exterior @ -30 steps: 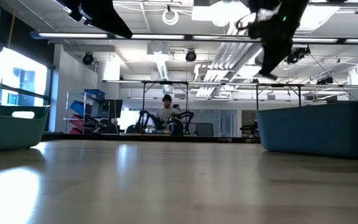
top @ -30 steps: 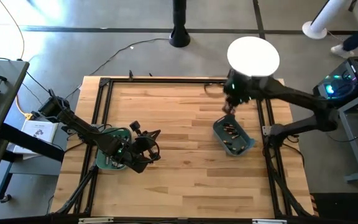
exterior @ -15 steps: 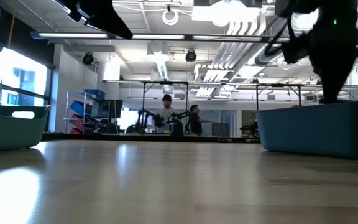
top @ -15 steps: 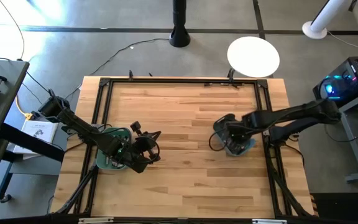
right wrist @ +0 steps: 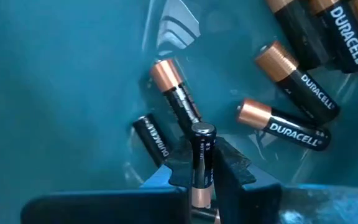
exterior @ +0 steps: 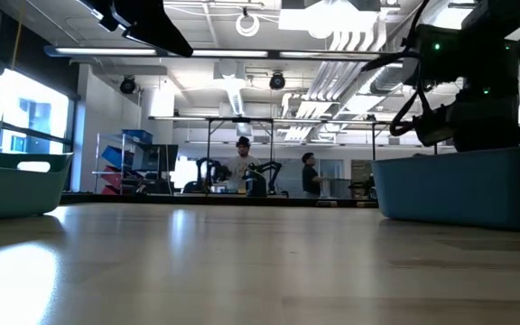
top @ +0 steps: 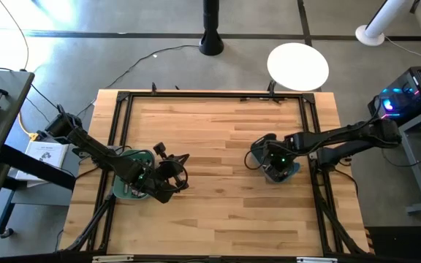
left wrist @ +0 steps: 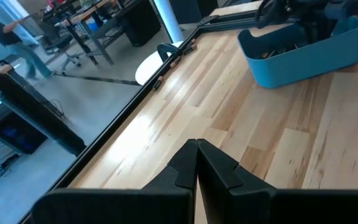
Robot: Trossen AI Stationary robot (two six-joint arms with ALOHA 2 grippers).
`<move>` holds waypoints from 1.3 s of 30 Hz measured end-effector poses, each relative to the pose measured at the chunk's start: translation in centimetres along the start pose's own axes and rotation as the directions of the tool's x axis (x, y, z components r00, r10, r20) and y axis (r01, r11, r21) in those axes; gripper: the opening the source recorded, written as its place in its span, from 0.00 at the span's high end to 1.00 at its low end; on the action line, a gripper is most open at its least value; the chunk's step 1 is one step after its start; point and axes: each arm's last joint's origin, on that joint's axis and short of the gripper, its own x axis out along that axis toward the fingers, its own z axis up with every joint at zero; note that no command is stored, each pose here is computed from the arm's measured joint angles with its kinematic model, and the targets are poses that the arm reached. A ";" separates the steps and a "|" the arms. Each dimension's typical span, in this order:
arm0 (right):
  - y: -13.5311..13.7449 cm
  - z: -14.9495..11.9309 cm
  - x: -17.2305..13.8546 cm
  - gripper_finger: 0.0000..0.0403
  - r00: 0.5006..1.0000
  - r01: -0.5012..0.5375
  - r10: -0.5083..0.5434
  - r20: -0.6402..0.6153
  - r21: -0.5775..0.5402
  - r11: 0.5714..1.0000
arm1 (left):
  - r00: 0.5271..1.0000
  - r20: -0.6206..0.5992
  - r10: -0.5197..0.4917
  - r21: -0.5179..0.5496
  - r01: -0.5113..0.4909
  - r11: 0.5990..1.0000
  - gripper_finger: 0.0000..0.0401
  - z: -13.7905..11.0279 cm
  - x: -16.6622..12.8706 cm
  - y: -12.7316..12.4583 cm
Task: Sort batteries
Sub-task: Put the black battery into the blue bin
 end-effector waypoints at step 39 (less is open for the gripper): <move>-14.8 13.5 -7.1 0.43 0.878 0.225 -0.315 0.360 0.268 0.937 | 1.000 0.002 -0.001 0.001 0.001 1.000 0.99 0.0 0.0 0.0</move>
